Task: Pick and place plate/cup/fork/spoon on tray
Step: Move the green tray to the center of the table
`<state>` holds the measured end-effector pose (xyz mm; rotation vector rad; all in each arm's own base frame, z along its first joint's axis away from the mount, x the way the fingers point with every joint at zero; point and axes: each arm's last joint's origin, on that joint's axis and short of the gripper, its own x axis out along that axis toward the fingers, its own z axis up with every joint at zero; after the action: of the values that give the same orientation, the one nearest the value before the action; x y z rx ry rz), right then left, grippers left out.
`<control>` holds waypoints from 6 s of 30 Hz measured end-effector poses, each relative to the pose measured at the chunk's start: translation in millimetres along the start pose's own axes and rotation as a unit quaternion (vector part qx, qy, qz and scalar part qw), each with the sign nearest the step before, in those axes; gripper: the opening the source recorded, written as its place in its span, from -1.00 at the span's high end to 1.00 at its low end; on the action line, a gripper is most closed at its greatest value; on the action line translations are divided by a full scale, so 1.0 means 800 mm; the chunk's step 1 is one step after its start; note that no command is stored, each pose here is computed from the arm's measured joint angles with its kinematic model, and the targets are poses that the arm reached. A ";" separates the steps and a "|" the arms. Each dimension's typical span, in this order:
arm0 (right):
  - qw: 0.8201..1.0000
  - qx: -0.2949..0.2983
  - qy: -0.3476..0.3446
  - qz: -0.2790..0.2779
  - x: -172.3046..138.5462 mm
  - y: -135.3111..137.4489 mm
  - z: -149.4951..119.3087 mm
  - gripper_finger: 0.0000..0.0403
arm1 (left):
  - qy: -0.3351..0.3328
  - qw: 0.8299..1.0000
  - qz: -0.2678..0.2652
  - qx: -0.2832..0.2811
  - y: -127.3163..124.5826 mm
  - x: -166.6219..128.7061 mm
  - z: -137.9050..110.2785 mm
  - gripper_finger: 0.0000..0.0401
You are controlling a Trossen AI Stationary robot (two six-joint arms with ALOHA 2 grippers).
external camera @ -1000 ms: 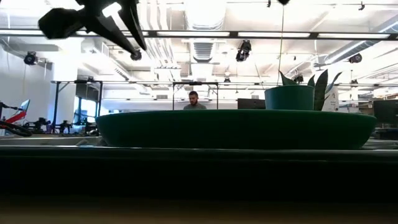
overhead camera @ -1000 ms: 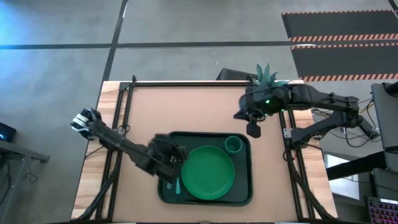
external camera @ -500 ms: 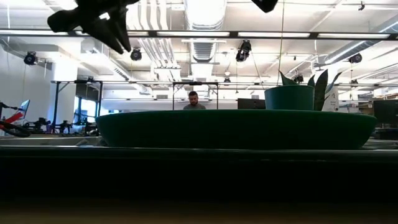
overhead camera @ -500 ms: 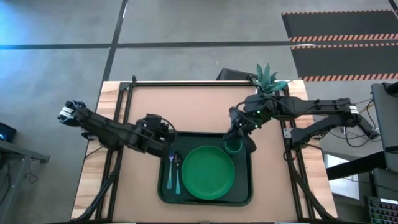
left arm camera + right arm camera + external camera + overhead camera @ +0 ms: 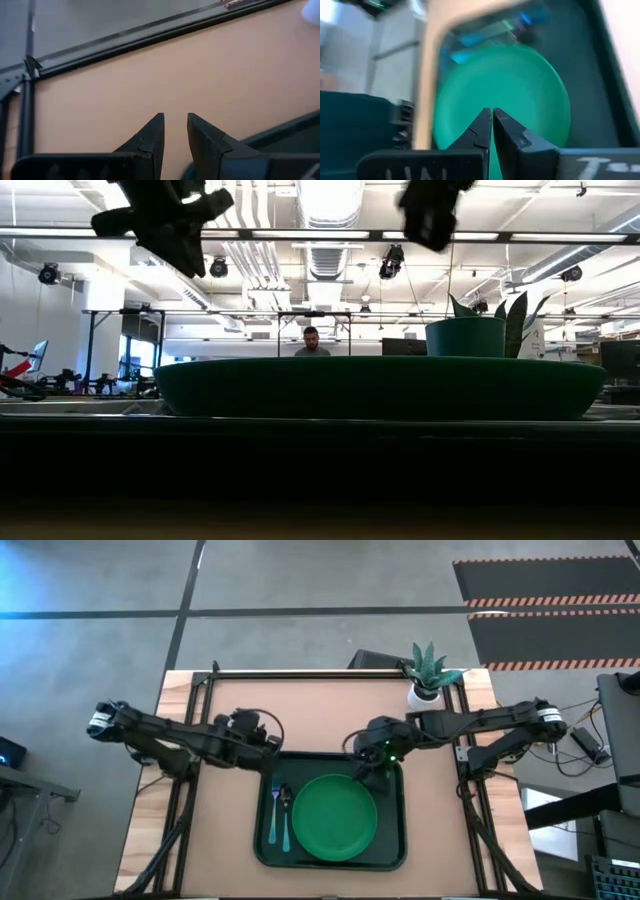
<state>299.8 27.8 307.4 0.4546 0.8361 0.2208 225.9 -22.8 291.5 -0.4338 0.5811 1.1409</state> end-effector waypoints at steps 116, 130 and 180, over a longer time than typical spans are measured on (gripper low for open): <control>0.928 0.290 -0.107 -0.207 0.017 -0.101 -0.249 0.96 | 0.263 0.941 -0.203 0.068 0.005 0.139 -0.080 1.00; 0.927 0.285 -0.089 -0.228 0.016 -0.104 -0.255 0.96 | 0.282 0.939 -0.181 0.083 0.001 0.154 -0.096 1.00; 0.932 0.267 -0.115 -0.216 0.014 -0.159 -0.222 0.96 | 0.242 0.963 -0.094 0.071 0.030 0.185 -0.074 1.00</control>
<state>174.2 -26.8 137.0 0.7735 0.7378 -0.4753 235.2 56.5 151.8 -0.6355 1.0185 0.8036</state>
